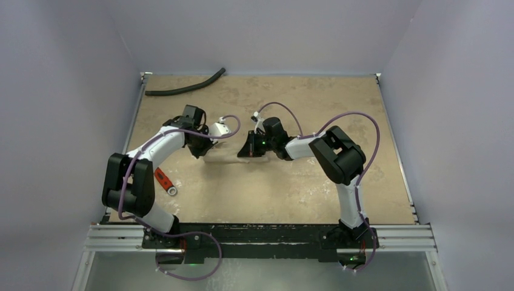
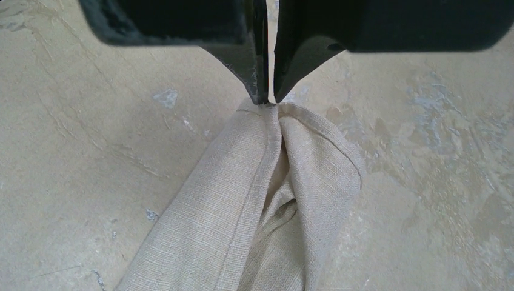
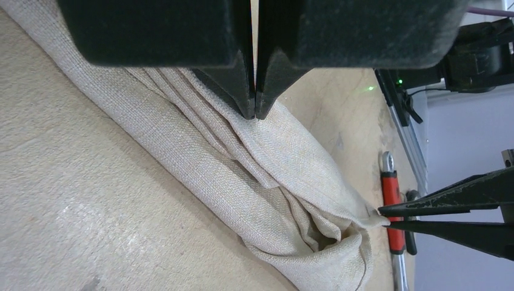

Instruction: Fold the napkin into a case and place the utensils inside

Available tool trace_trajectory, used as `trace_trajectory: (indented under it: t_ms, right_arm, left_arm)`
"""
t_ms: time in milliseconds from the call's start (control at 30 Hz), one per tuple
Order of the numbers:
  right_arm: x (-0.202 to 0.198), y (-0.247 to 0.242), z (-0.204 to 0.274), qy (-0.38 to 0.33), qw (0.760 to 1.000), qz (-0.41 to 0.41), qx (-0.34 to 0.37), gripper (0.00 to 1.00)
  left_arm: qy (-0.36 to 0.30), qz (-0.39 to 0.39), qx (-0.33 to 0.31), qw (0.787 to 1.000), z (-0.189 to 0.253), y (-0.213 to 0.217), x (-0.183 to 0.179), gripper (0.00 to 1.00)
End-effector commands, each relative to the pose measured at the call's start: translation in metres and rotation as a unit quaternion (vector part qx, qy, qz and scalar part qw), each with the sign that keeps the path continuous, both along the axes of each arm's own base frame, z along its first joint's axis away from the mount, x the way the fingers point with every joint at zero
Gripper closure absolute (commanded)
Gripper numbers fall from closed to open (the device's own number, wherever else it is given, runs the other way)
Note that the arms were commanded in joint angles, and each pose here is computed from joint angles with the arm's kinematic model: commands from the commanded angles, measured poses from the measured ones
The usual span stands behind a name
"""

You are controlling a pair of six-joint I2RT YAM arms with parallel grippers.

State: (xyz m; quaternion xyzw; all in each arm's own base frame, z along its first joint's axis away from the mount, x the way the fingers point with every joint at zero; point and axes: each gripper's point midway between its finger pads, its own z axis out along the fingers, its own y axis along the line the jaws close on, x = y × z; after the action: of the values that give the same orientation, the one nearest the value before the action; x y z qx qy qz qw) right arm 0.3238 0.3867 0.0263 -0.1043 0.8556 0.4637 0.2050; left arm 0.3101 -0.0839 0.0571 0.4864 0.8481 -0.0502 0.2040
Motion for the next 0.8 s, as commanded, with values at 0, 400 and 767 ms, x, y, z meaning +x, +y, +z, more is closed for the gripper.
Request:
trace_trajectory:
  t_ms: [0, 400, 767]
  right_arm:
    - [0.010, -0.016, -0.010, -0.016, 0.998, -0.032, -0.048, 1.00]
    - [0.014, -0.010, -0.004, -0.024, 0.998, -0.037, -0.047, 1.00]
    - [0.014, 0.004, 0.011, -0.044, 0.998, -0.031, -0.042, 1.00]
  left_arm:
    - [0.000, 0.018, -0.023, 1.000, -0.003, -0.004, 0.008, 0.94]
    - [0.031, 0.025, -0.087, 0.995, 0.003, -0.028, 0.006, 1.00]
    - [0.034, 0.039, -0.088, 0.995, -0.006, -0.029, 0.011, 1.00]
